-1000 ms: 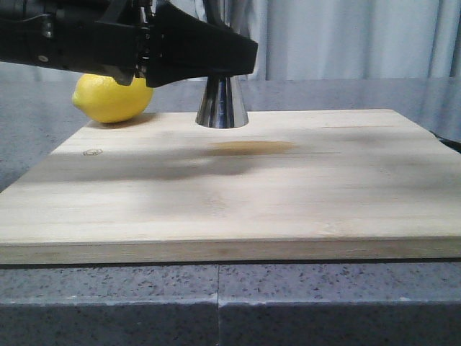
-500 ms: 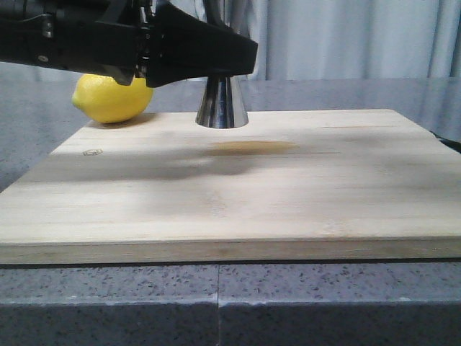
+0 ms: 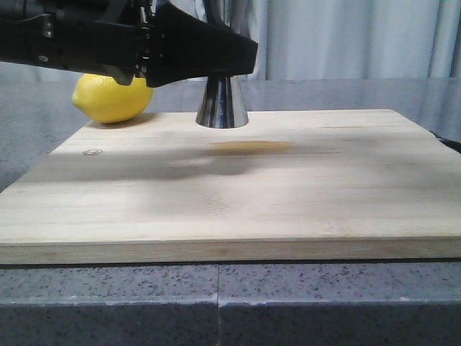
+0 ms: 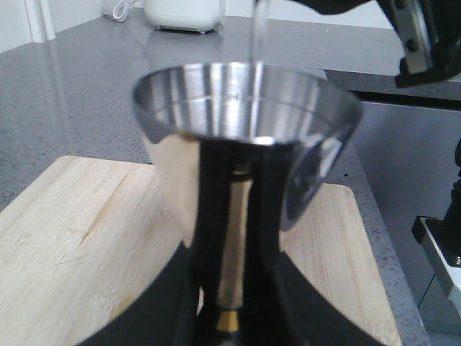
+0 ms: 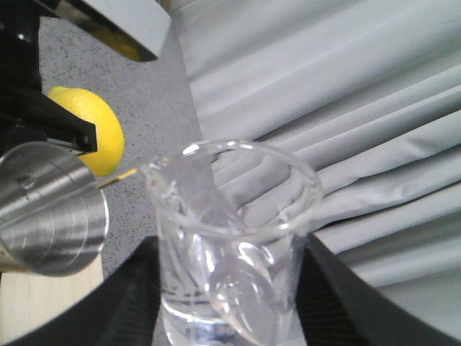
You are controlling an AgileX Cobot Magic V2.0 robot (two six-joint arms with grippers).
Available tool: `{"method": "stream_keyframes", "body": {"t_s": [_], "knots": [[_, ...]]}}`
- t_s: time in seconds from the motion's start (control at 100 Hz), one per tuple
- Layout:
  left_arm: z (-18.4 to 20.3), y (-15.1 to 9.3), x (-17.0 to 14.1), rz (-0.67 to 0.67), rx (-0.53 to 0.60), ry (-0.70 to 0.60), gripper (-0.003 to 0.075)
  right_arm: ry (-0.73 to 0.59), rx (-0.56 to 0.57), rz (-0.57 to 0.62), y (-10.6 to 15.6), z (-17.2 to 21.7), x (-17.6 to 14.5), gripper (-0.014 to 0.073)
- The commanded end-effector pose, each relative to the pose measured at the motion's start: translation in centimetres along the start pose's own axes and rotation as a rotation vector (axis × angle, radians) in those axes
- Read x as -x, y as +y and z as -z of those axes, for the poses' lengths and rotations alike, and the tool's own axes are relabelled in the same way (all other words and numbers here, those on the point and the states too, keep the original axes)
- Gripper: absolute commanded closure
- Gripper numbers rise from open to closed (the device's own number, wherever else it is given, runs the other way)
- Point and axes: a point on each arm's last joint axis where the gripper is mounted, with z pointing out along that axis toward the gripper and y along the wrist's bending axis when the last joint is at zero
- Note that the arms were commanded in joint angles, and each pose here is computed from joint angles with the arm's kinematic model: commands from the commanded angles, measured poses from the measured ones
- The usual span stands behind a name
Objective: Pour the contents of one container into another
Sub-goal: 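Tilt the beaker with the right gripper, pouring liquid into the jigger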
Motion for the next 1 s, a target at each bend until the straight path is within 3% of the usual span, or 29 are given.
{"method": "stream_keyframes", "body": {"t_s": [0.0, 0.99], "knots": [[0.23, -0.89, 3.26, -0.026, -0.048, -0.163, 0.0739, -0.078, -0.055, 0.024, -1.56, 0.51, 1.26, 0.0358], [0.23, -0.89, 3.26, -0.026, -0.048, -0.163, 0.0739, -0.028, -0.041, 0.106, -1.43, 0.48, 0.82, 0.0358]]}}
